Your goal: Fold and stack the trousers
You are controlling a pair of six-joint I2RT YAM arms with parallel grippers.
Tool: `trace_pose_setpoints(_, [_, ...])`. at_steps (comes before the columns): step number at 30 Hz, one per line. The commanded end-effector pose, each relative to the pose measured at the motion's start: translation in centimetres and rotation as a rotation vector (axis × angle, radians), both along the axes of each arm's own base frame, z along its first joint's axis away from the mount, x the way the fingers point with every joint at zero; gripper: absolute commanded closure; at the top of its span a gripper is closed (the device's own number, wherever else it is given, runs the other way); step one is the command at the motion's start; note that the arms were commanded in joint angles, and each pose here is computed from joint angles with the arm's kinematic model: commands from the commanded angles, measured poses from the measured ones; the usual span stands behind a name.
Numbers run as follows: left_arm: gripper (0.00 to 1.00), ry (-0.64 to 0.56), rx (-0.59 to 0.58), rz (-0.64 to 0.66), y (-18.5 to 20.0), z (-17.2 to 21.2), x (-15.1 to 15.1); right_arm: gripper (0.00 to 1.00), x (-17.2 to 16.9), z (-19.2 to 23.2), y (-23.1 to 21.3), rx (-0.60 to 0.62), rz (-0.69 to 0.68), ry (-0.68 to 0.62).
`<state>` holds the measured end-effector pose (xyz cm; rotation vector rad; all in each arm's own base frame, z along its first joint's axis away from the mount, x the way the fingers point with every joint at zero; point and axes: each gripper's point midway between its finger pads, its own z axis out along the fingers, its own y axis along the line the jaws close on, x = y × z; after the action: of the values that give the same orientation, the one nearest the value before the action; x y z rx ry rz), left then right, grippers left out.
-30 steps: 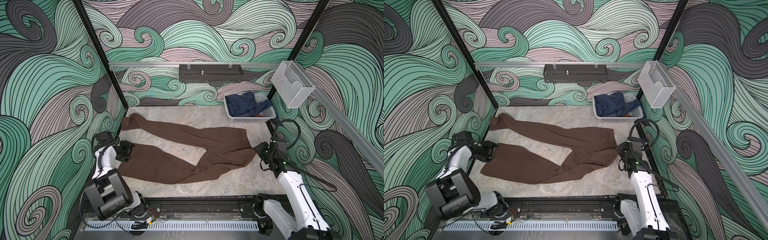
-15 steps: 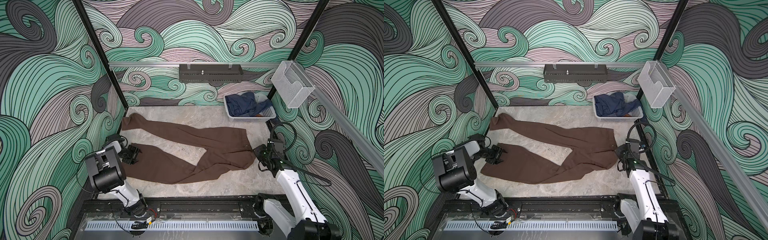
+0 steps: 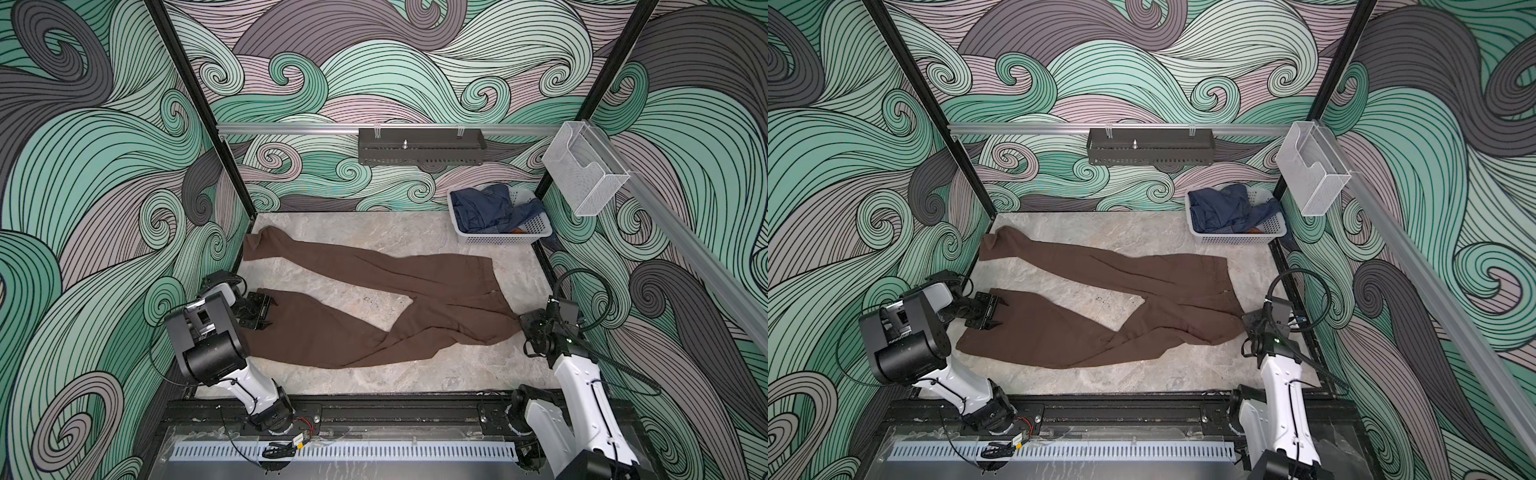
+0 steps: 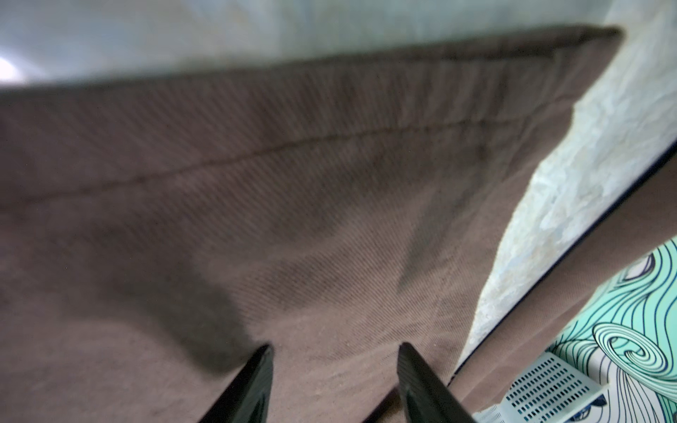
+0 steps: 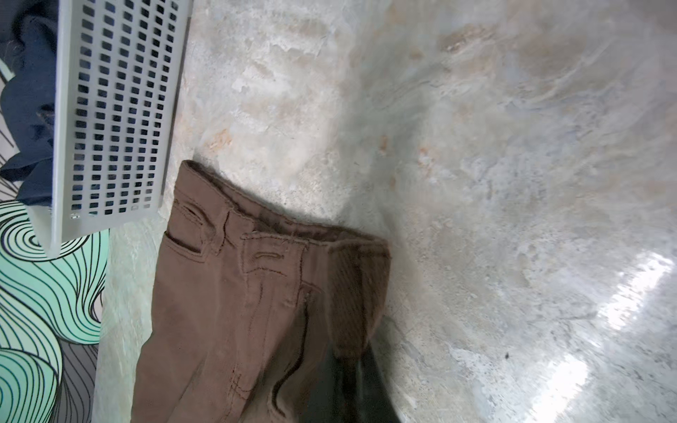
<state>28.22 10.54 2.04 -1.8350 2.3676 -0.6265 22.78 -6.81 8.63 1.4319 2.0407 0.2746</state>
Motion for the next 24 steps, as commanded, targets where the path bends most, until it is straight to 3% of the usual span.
trace_pose_setpoints(1, [0.41, 0.187, 0.067, 0.017, 2.1, -2.1, -4.7, 0.96, -1.7, -1.2, -0.3, 0.008, -0.039, 0.066])
trace_pose_setpoints(4, [0.41, 0.15, 0.083, 0.028, 3.5, -0.2, -4.8, 0.79, -1.9, -1.0, -0.1, 0.02, -0.03, 0.068])
trace_pose_setpoints(7, [0.41, 0.103, 0.092, 0.01, 4.0, 1.8, -4.5, 0.47, -1.5, -0.3, 0.7, 0.047, 0.012, 0.045])
trace_pose_setpoints(10, [0.41, 0.046, 0.084, -0.006, 3.6, 3.5, -3.8, 0.29, -1.6, 1.1, 1.5, 0.063, 0.057, 0.031])
trace_pose_setpoints(13, [0.39, -0.014, 0.082, -0.019, 2.7, 4.9, -2.9, 0.19, -2.2, 2.8, 1.9, 0.057, 0.075, 0.021])
trace_pose_setpoints(17, [0.36, -0.057, 0.112, -0.105, -0.1, 5.9, -1.3, 0.22, -1.1, 4.2, 3.7, 0.09, 0.143, -0.018])
trace_pose_setpoints(24, [0.45, -0.006, 0.029, -0.183, -4.8, 1.7, -0.1, 0.54, 6.0, 4.2, 10.1, 0.134, 0.386, -0.064])
